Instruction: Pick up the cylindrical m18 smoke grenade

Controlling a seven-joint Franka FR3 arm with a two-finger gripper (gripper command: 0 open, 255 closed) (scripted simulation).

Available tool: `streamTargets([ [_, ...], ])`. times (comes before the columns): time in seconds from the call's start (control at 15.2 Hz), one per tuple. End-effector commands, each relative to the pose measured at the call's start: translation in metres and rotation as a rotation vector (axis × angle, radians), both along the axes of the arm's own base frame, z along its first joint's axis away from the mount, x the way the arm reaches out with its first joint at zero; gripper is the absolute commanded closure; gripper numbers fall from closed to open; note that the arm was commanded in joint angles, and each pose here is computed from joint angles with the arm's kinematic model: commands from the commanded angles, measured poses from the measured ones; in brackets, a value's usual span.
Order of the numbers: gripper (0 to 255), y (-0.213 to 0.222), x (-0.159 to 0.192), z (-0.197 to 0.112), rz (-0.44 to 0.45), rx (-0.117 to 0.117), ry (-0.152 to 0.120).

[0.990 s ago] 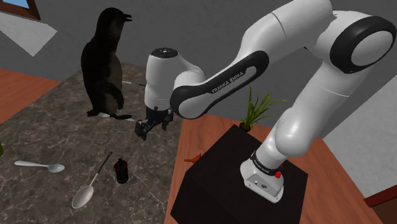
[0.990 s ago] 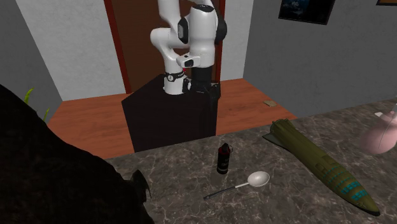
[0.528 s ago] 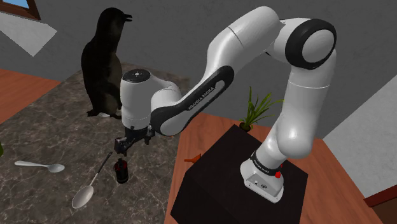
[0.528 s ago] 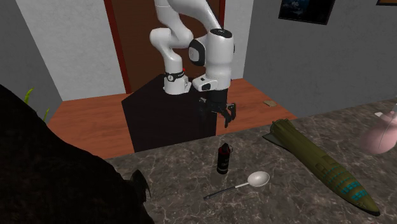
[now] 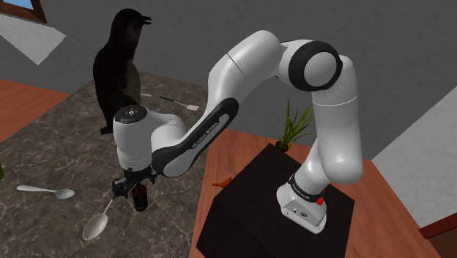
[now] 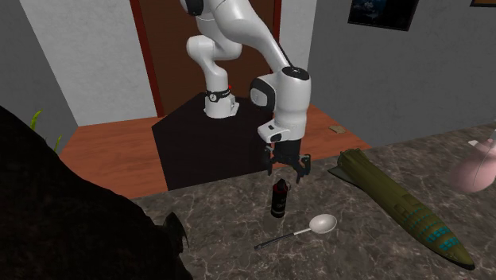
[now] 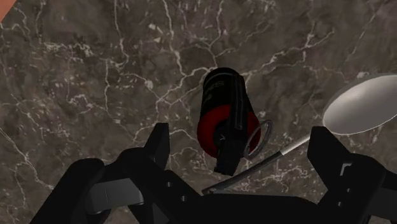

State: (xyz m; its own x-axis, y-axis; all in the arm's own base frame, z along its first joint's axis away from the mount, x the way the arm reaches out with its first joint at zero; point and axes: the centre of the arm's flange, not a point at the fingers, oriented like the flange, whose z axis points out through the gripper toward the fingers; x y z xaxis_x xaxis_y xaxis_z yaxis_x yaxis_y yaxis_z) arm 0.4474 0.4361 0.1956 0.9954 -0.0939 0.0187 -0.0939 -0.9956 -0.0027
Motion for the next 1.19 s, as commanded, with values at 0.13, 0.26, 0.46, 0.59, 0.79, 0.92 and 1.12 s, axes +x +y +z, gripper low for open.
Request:
streamTargets([
  [0.13,0,0.002,0.000,-0.022,0.000,0.000,0.000],
  [0.26,0,0.002,0.000,-0.032,0.000,0.000,0.000],
  [0.46,255,0.003,0.000,-0.036,0.000,0.000,0.000],
  [0.59,255,0.002,0.000,-0.036,0.000,0.000,0.000],
  [0.79,255,0.002,0.000,-0.035,0.000,0.000,0.000],
  [0.92,255,0.002,0.000,-0.035,0.000,0.000,0.000],
  [1.12,255,0.002,0.000,-0.030,0.000,0.000,0.000],
])
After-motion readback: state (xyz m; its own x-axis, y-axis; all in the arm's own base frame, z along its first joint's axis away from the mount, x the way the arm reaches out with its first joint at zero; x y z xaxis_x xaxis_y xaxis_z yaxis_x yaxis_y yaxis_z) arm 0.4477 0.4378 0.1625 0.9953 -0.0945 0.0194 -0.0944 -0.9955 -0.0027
